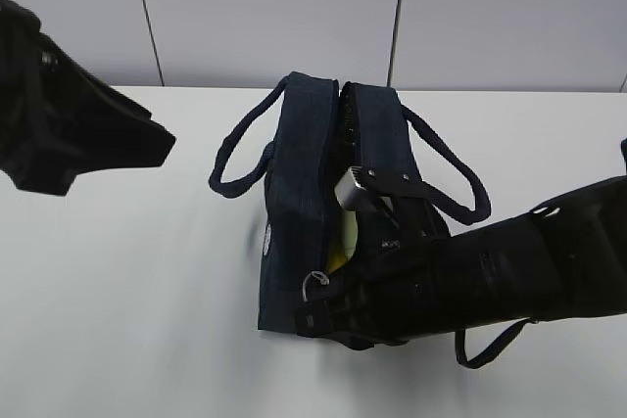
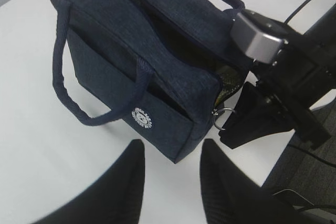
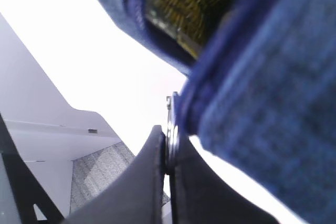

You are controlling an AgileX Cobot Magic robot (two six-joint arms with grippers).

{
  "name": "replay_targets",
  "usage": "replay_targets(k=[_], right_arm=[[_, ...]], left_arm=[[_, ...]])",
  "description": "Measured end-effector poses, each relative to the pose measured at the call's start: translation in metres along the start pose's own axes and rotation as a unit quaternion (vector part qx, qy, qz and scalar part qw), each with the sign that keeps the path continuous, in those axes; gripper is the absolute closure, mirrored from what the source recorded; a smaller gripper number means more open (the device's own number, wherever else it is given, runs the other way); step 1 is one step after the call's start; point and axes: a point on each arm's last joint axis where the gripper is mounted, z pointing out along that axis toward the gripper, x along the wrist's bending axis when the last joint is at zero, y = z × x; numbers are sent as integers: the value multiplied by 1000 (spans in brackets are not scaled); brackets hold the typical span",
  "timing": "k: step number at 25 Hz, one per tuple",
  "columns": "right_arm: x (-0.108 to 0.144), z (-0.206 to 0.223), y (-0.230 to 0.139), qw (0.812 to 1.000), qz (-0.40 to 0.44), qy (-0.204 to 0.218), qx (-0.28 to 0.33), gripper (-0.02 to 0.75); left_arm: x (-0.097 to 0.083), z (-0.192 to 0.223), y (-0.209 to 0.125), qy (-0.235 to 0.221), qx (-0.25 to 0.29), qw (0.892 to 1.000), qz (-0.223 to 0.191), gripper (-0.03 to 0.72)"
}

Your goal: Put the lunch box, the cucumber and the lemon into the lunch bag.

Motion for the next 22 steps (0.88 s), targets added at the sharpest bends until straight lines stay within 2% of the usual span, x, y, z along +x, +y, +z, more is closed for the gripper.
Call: replay_targets(k=[7, 22], right_arm=[[6, -3, 1, 1000, 3, 26, -2, 738], [24, -20, 10, 998, -4, 59, -30, 738]], left_arm=[[0, 8, -14, 2, 16, 1000, -7, 449], [1, 8, -14, 3, 14, 1000, -7, 449]])
